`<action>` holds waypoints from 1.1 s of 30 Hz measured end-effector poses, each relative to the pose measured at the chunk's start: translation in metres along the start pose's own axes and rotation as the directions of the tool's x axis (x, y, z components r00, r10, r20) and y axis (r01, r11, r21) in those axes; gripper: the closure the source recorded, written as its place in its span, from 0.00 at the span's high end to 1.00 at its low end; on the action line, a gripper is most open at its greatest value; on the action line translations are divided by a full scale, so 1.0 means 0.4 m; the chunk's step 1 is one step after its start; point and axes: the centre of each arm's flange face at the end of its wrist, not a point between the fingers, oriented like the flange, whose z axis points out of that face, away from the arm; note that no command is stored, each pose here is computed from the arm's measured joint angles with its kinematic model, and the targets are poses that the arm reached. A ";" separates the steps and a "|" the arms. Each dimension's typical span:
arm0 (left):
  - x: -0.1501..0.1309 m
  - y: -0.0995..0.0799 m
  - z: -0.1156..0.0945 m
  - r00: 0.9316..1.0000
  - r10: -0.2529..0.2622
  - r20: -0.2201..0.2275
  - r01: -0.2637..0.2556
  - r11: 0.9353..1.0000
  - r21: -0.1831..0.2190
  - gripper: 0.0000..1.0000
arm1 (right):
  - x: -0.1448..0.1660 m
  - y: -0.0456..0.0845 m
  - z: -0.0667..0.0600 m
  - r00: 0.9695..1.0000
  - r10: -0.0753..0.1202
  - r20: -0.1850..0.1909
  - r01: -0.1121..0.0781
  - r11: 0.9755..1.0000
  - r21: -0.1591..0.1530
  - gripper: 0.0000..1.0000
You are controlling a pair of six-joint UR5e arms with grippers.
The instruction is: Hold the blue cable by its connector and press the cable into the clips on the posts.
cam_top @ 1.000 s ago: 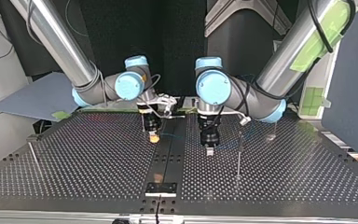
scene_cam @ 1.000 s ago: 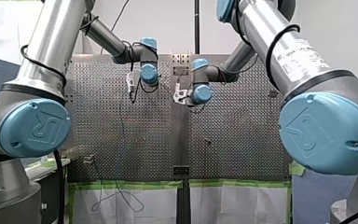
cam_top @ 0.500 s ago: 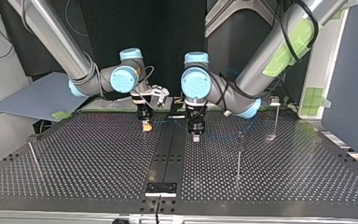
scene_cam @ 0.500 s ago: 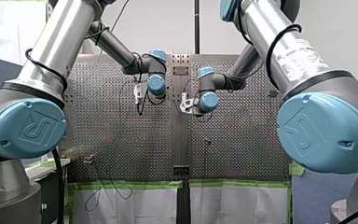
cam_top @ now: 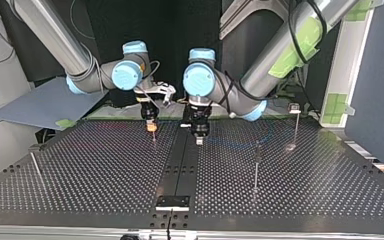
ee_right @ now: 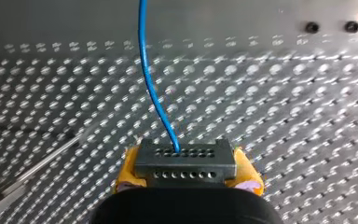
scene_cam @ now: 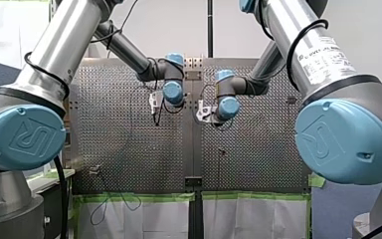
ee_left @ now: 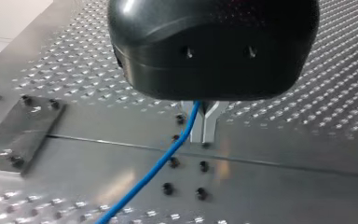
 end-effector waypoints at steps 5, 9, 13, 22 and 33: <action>0.070 -0.021 -0.008 0.999 0.017 -0.034 -0.017 1.000 0.012 0.00 | -0.037 0.026 -0.014 1.000 0.000 0.017 0.000 1.000 -0.018 0.00; 0.101 -0.039 -0.016 0.999 0.021 -0.040 -0.020 1.000 0.017 0.00 | -0.057 0.043 -0.020 1.000 0.001 0.023 -0.001 1.000 -0.029 0.00; 0.145 -0.055 -0.021 0.998 0.033 -0.058 -0.032 0.999 0.023 0.00 | -0.063 0.053 -0.021 1.000 0.003 0.025 -0.002 0.999 -0.037 0.00; 0.248 -0.095 -0.029 0.997 0.040 -0.072 -0.037 0.999 0.040 0.00 | -0.101 0.123 -0.022 0.999 0.035 0.008 -0.035 0.996 -0.077 0.00; 0.354 -0.130 -0.035 0.996 0.044 -0.078 -0.039 0.997 0.065 0.00 | -0.161 0.175 -0.038 0.997 0.072 -0.022 -0.074 0.993 -0.095 0.00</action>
